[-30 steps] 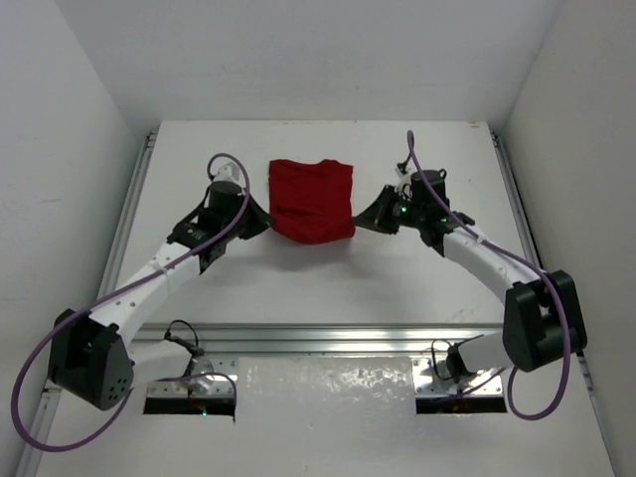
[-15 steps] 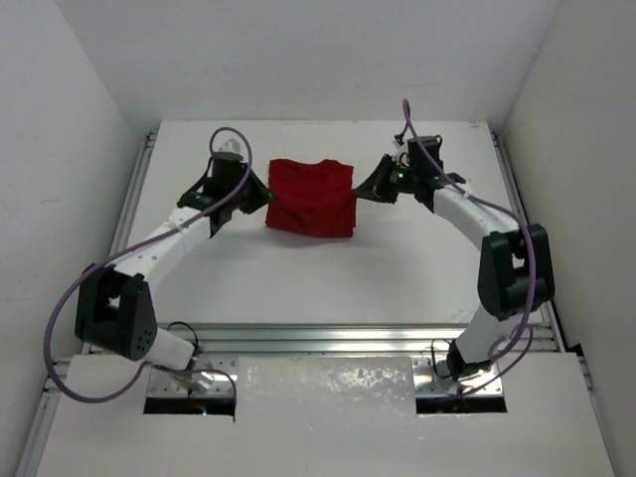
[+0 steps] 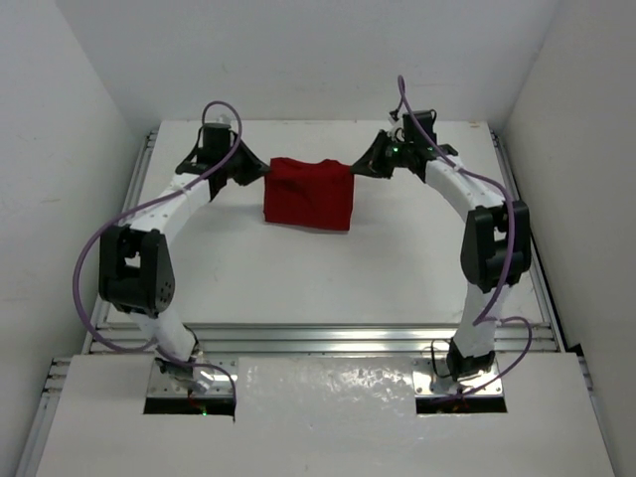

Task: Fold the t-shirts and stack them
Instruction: Fold the long partially folded tshirt into a neat square

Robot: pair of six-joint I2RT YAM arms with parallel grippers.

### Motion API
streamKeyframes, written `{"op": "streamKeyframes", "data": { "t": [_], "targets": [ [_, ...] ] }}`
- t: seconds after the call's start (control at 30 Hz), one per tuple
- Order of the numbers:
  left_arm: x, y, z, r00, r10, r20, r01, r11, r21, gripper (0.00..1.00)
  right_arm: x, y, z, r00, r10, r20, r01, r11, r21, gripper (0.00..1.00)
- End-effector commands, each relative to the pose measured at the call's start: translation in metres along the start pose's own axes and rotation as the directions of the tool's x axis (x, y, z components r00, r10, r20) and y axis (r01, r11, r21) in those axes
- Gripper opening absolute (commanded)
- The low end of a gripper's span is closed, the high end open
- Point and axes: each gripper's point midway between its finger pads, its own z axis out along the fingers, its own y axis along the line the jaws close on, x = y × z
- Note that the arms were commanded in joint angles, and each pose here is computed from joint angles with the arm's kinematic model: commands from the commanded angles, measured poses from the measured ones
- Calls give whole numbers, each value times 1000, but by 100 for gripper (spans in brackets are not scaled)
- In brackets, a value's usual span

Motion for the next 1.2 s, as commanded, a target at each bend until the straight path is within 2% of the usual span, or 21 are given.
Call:
{"op": "streamKeyframes", "data": {
  "t": [0.0, 0.6, 0.87, 1.17],
  "targets": [
    [-29, -30, 6, 1000, 7, 24, -9, 995, 100, 0, -21, 2, 4, 1000, -21, 20, 22, 1000, -9, 0],
    [-70, -28, 63, 1000, -15, -6, 16, 991, 133, 0, -82, -8, 40, 999, -16, 49, 17, 1000, -16, 0],
    [-79, -21, 100, 999, -19, -30, 24, 984, 179, 0, -83, -40, 76, 999, 16, 29, -15, 1000, -17, 0],
    [-87, -8, 142, 998, -42, -47, 51, 971, 233, 2, -97, -71, 93, 996, 42, 74, -39, 999, -39, 0]
  ]
}}
